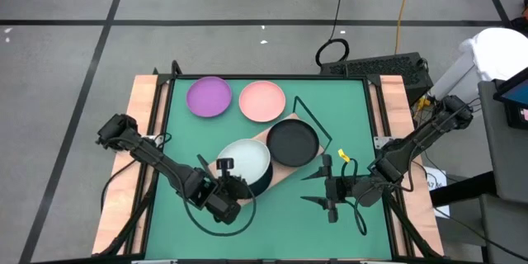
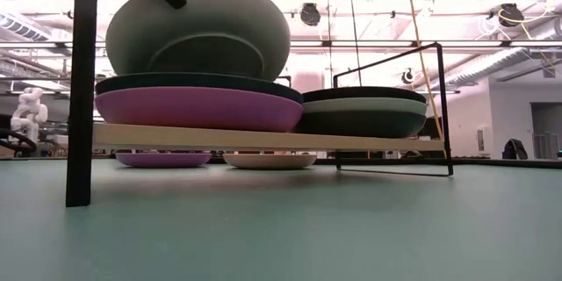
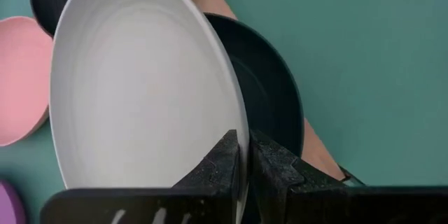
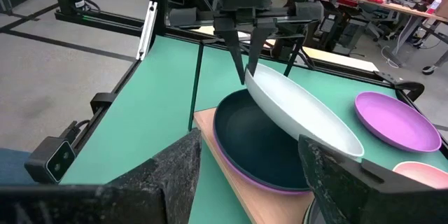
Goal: Place and stack plates onto a shelf
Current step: Stack the gray plate on top of the blue plate on the shelf
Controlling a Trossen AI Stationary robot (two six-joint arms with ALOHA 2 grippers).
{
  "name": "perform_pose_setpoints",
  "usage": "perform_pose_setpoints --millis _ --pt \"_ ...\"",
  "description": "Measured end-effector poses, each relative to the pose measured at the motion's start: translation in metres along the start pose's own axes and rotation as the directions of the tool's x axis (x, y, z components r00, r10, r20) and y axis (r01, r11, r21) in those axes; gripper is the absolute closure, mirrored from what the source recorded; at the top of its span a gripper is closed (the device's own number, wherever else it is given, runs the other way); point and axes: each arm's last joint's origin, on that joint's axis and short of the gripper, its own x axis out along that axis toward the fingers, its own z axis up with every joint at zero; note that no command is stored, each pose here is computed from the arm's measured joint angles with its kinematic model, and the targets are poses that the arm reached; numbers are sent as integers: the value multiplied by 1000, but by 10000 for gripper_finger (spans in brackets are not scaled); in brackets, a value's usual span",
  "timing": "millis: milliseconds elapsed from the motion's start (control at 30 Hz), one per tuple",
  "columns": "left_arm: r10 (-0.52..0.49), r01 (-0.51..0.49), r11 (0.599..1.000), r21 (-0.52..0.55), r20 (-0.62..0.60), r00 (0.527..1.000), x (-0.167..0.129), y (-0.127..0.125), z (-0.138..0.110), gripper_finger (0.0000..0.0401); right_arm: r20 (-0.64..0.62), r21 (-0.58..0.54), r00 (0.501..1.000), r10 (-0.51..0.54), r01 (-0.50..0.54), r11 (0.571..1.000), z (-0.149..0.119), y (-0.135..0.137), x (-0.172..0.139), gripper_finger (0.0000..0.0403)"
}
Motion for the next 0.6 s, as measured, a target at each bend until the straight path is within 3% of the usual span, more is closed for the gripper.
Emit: perform_pose_setpoints --millis 333,600 --pt "-63 59 993 -101 -42 997 4 5 2 366 0 0 1000 0 0 1000 0 0 0 184" --pt "-74 69 992 -105 -46 996 4 5 3 357 0 0 1000 0 0 1000 0 0 0 184"
